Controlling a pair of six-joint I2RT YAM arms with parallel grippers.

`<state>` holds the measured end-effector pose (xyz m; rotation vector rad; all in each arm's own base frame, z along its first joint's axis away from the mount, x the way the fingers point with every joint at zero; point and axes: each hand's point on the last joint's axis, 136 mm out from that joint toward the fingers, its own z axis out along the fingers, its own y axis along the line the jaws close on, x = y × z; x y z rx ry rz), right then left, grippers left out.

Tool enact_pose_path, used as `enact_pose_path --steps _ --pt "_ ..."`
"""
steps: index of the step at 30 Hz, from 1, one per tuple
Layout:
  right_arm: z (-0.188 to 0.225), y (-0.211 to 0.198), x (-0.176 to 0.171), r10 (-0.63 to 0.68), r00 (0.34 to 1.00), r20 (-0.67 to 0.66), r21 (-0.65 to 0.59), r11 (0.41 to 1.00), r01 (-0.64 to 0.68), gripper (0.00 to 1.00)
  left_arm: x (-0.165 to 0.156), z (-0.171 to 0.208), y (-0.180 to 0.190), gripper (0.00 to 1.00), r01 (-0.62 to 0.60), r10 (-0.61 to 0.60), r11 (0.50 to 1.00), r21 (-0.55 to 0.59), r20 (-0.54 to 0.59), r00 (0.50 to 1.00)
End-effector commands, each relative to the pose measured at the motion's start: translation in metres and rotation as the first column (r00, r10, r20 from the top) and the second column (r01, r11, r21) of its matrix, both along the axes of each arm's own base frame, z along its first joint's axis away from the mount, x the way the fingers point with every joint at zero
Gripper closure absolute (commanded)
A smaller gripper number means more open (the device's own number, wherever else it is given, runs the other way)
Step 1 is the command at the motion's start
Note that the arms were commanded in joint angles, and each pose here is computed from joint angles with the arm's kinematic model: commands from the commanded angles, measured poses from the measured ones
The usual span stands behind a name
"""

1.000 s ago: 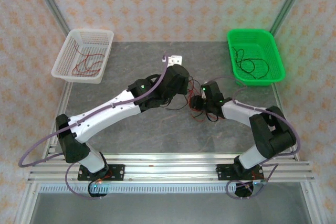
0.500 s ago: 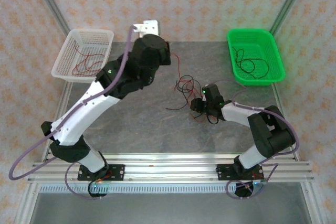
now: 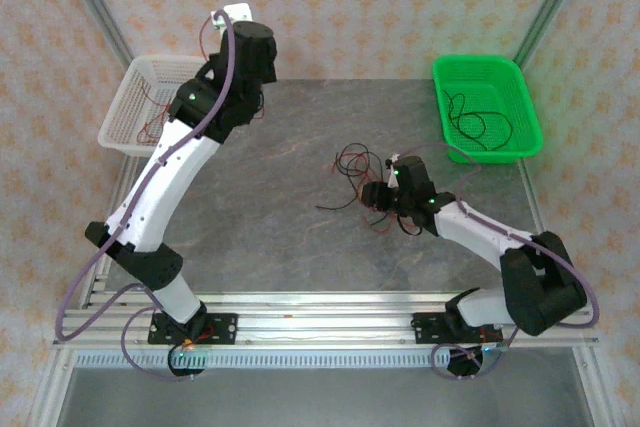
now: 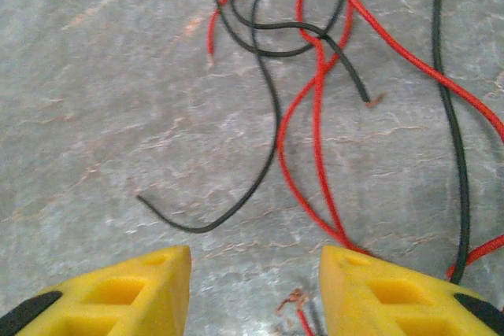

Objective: Untangle the cables
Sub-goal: Place the cable into the container.

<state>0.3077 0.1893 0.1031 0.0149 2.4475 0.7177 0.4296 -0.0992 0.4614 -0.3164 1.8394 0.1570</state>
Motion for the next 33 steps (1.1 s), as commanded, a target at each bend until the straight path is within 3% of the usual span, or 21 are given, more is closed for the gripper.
enact_pose_path --steps 1,11,21,27,33 --pt "0.030 0.011 -0.009 0.081 0.996 0.046 0.014 0.997 -0.082 0.54 0.015 0.020 0.042 1.00 -0.112 0.112 0.994 0.007 0.064 0.992" --pt "0.067 0.016 -0.027 0.135 0.985 0.109 0.026 0.990 -0.139 0.53 0.048 0.020 0.126 1.00 -0.340 0.335 0.938 0.063 0.081 0.939" --pt "0.054 0.014 -0.032 0.122 0.990 0.077 0.038 0.991 -0.125 0.53 0.043 0.015 0.212 1.00 -0.564 0.553 0.815 0.134 0.109 0.826" --pt "0.048 0.012 -0.033 0.115 0.991 0.061 0.033 0.993 -0.117 0.53 0.043 -0.009 0.249 1.00 -0.636 0.630 0.754 0.161 0.097 0.771" --pt "0.044 0.012 -0.033 0.115 0.992 0.051 0.027 0.993 -0.117 0.53 0.055 -0.053 0.258 1.00 -0.632 0.632 0.759 0.156 0.060 0.773"
